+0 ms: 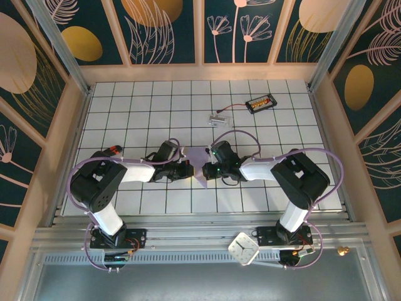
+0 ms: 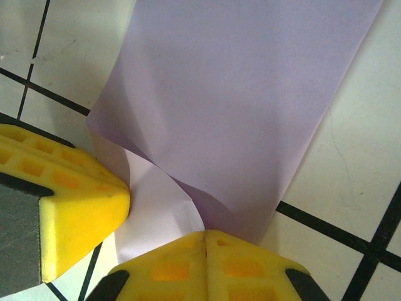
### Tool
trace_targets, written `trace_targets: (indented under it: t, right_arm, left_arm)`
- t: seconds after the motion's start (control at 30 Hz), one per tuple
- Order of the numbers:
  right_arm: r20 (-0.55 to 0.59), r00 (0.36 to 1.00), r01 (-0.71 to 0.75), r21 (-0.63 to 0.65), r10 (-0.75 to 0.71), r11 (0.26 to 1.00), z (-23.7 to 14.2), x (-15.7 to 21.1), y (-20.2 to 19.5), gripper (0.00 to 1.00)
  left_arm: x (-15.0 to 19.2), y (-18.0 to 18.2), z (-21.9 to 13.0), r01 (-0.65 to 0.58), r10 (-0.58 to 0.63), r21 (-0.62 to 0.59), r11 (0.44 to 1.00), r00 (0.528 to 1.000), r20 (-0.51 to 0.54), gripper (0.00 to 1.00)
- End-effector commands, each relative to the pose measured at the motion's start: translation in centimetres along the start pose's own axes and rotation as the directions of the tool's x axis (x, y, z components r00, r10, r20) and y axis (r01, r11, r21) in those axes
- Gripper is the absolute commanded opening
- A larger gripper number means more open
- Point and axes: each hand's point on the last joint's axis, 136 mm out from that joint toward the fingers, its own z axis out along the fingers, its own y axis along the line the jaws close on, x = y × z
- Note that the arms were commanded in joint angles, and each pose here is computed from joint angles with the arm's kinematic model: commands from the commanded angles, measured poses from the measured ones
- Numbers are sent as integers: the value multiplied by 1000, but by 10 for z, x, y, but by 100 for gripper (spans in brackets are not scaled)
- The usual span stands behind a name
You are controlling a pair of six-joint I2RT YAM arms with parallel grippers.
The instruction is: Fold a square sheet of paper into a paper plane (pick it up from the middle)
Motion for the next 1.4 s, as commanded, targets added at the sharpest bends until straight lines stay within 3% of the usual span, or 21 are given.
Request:
trace_targets:
  t: [0.0, 0.2, 0.37, 0.5, 0.63, 1.37]
  right_arm:
    - [-69, 997, -5, 118, 13, 993, -7, 14, -24, 12]
    - [-2, 1000, 8, 113, -8, 994, -37, -7, -12, 19]
    - [29, 999, 23, 47, -24, 999, -54, -2, 10, 21]
    - [0, 998, 59, -76, -59, 995, -48, 15, 46, 17]
    - [-46, 995, 80, -120, -86, 990, -34, 31, 61, 12]
    - [-137, 989, 44, -37, -49, 998, -4, 61, 17, 5]
  left_arm:
    - [27, 45, 4, 28, -38, -145, 989, 997, -66, 0]
    - [30, 47, 5, 30, -41, -148, 989, 996, -73, 0]
    - [28, 45, 5, 28, -39, -144, 989, 997, -72, 0]
    - [28, 45, 4, 27, -38, -145, 989, 997, -70, 0]
    - [26, 44, 4, 27, -37, -144, 989, 997, -68, 0]
    - [18, 35, 2, -1, -8, -137, 991, 998, -63, 0]
